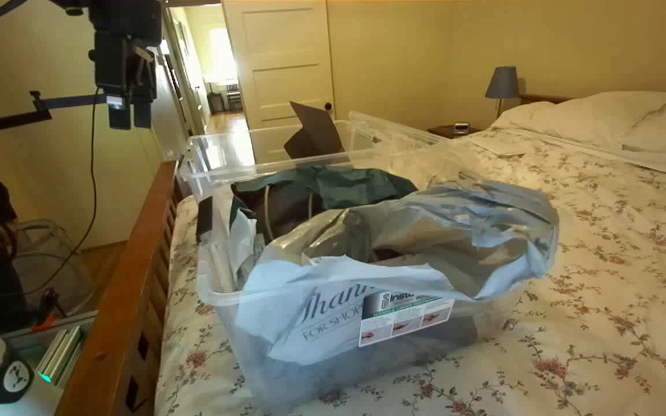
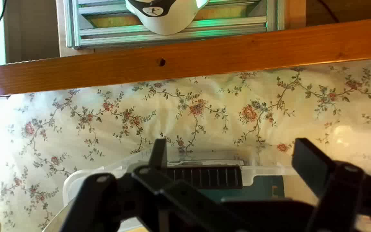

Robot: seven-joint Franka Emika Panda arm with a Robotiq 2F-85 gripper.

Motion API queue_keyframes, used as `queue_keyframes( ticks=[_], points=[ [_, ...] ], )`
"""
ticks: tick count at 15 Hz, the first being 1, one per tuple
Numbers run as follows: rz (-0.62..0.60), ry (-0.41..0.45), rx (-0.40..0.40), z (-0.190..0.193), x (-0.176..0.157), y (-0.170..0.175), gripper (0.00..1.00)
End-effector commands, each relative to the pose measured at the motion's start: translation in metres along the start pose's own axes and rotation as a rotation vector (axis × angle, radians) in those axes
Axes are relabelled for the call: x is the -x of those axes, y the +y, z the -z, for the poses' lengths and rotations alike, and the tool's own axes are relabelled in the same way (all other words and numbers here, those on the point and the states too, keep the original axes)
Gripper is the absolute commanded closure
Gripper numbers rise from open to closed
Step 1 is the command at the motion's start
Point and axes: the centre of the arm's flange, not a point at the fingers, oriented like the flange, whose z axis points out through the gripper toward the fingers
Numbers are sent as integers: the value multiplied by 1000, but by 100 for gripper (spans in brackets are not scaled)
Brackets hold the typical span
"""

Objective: Move the black box to the crate on the right

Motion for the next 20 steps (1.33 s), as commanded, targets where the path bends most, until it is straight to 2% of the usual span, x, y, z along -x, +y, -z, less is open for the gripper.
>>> queue_keyframes(
  ticks=[1,4,5,11,16,19,20],
  points=[
    [0,0,0,0,0,0,0],
    [0,0,0,0,0,0,0],
    [22,18,-23,2,-2,-12,0],
    [158,148,-286,20,-2,-137,0],
    [355,291,-343,37,-22,-246,0],
    [462,243,-338,27,-22,-311,0],
    [518,197,-340,19,-22,-329,0]
  ],
)
